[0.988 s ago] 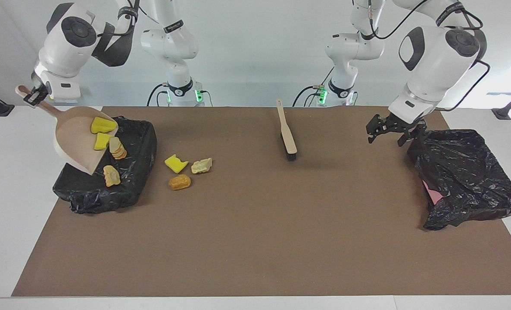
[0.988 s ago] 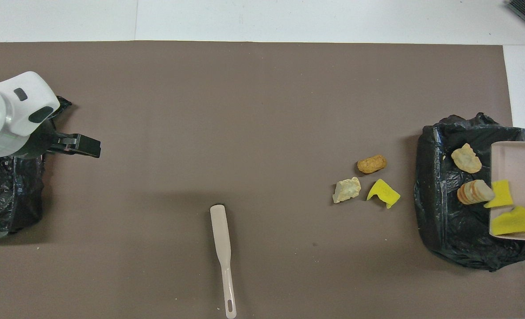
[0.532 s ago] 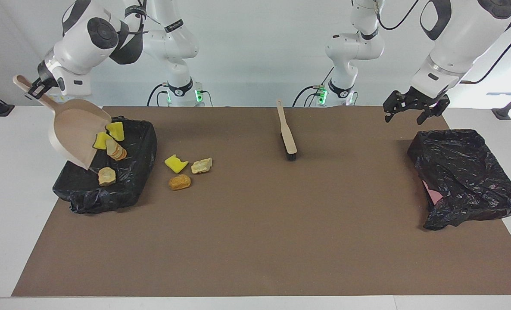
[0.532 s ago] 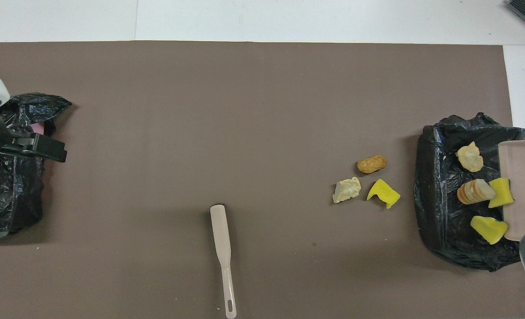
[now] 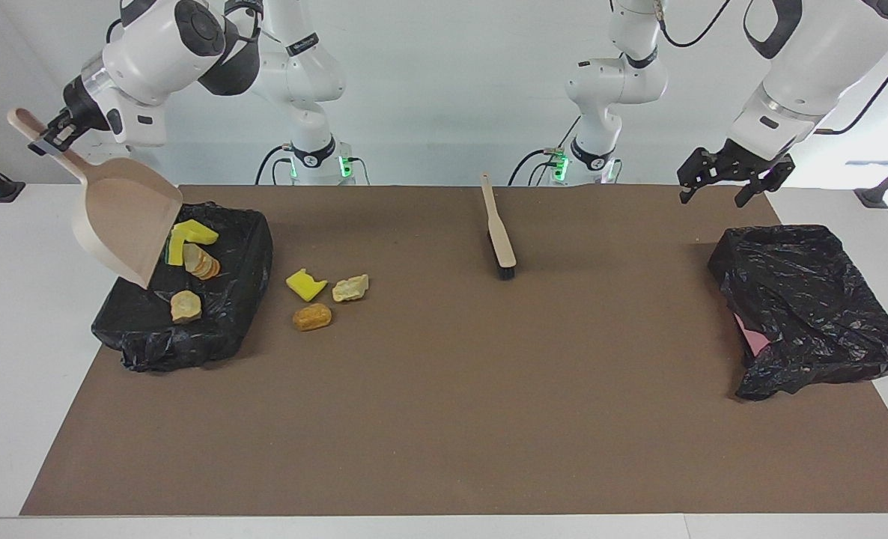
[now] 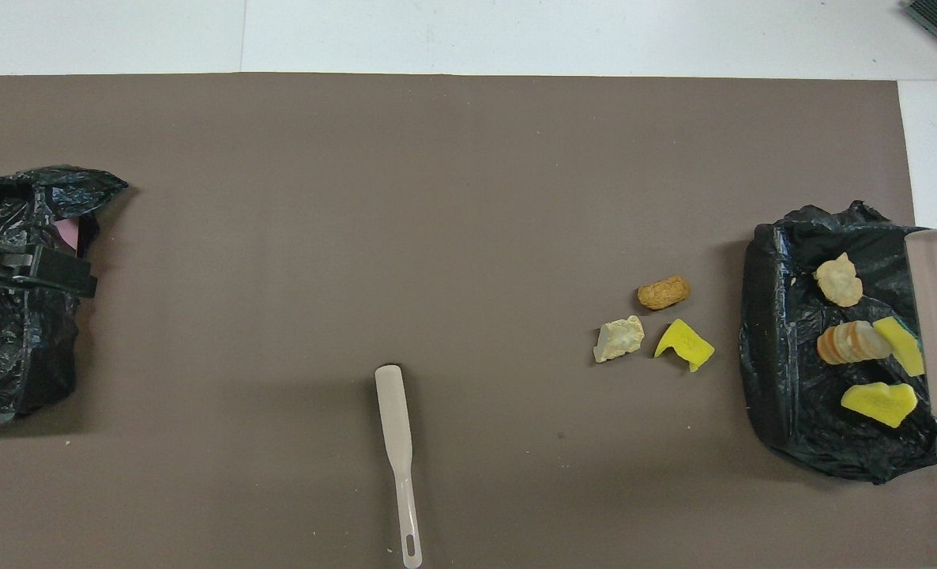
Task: Sweep and dump trash in bin
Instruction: 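Tip the dustpan over the black bag with the right gripper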
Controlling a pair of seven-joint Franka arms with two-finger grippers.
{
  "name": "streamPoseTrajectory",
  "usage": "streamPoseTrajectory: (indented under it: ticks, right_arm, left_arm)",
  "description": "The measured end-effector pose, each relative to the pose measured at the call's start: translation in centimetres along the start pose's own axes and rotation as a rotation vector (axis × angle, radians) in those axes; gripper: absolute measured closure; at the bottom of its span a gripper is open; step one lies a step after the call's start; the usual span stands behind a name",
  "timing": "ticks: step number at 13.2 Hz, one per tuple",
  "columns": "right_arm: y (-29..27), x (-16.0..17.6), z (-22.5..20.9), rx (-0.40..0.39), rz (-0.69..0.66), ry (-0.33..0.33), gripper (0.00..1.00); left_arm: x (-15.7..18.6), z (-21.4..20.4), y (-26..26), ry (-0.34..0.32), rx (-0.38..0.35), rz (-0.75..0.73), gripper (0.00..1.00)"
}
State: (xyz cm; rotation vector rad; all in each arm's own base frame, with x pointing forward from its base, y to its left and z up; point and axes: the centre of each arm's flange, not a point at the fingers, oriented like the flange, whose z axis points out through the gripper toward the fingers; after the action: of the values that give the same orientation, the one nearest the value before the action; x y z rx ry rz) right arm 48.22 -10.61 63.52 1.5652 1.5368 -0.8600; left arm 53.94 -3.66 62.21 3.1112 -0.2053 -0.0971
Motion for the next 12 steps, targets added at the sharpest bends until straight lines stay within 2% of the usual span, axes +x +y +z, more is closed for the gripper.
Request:
streamPoseTrajectory:
  ticks: [3, 6, 9, 12]
  right_arm:
    - [-0.1, -2.4, -0.7, -0.007, -0.021, -0.005, 0.69]
    - [0.0, -2.4, -0.8, -0.008, -0.017, 0.018, 0.69]
    - [0.1, -1.2, -0.4, 0.011, 0.026, 0.153, 0.69]
    - [0.4, 0.1, -1.2, 0.028, 0.159, 0.275, 0.69]
  left_arm:
    - [0.0, 0.0, 0.2, 0.000, 0.000, 0.008, 0.00]
    - [0.0, 0.0, 0.2, 0.000, 0.000, 0.010, 0.00]
    - [0.0, 0.0, 0.3, 0.000, 0.000, 0.010, 0.00]
    - [0.0, 0.0, 0.3, 0.000, 0.001, 0.011, 0.00]
